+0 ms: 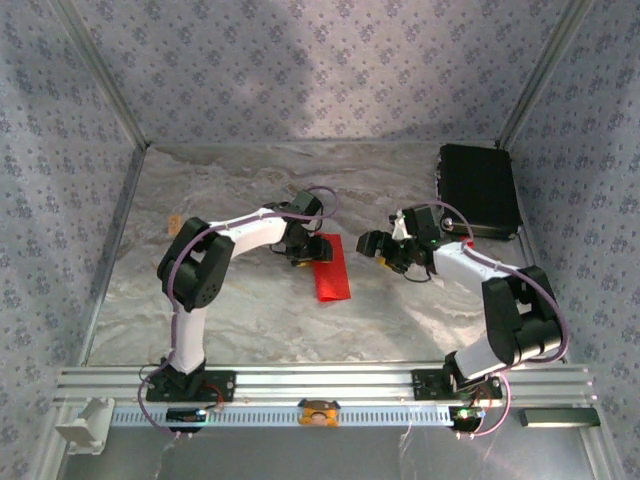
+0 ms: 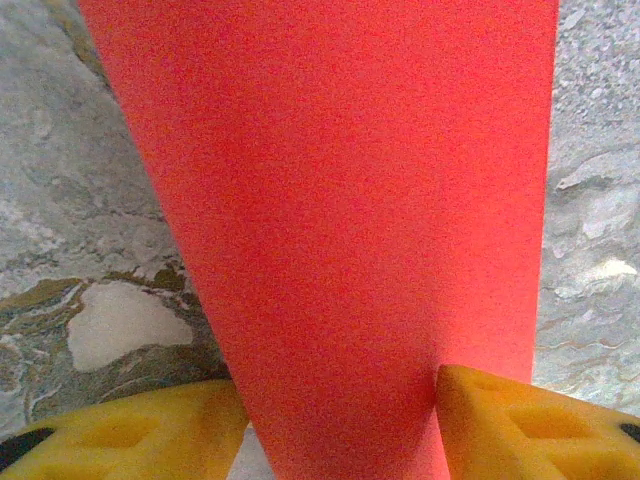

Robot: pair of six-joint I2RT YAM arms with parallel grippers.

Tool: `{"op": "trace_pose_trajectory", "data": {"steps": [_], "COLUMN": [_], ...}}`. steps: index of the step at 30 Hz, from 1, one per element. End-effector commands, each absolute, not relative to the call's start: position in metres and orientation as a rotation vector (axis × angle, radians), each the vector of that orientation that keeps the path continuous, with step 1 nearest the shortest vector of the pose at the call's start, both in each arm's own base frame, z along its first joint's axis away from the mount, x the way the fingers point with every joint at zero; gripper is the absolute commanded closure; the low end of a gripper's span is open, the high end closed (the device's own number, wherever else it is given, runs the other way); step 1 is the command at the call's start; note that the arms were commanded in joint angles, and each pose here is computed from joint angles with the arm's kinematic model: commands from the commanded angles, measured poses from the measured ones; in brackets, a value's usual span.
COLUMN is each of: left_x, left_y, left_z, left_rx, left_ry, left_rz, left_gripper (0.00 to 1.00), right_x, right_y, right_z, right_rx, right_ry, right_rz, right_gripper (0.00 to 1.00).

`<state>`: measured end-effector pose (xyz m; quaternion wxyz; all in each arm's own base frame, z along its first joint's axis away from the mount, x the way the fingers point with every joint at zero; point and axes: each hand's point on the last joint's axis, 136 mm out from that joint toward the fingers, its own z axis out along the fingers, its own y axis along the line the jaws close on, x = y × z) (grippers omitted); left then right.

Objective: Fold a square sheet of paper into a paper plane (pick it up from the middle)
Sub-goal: Hold the square sheet of paper at the center of the table.

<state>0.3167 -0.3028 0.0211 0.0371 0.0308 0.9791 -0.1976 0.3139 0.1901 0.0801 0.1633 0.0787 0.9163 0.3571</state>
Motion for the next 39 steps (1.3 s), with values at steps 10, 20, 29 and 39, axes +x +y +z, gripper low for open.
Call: {"op": "trace_pose_trajectory", "data": {"steps": [10,20,29,39], "left_x": [0.296,0.295,0.292,0.292], "left_y": [-0.269,-0.27,-0.269,-0.271], "left_z": [-0.051,-0.052,-0.056,-0.055], "left_rx": [0.108,0.111,0.113,0.117], "left_ry": [3.143,3.148,3.157,3.153], "left_rz": [-0.338,-0.341,-0.329,-0.334], "left_gripper": [0.43,0.43,0.43,0.43], "right_x": [0.313,0.315,0.319,0.319], "right_y": [0.22,0.248,0.268,0.277], "right_z": [0.079,0.053,0.04,0.032], "right_rx": [0.116,0.082,0.028,-0.005], "right_ry": [2.644,2.746,2.783,2.802], "right_rz": [1.147,1.124,1.1,1.132], "right_gripper": [0.55,0.93,1.0,1.0]}}
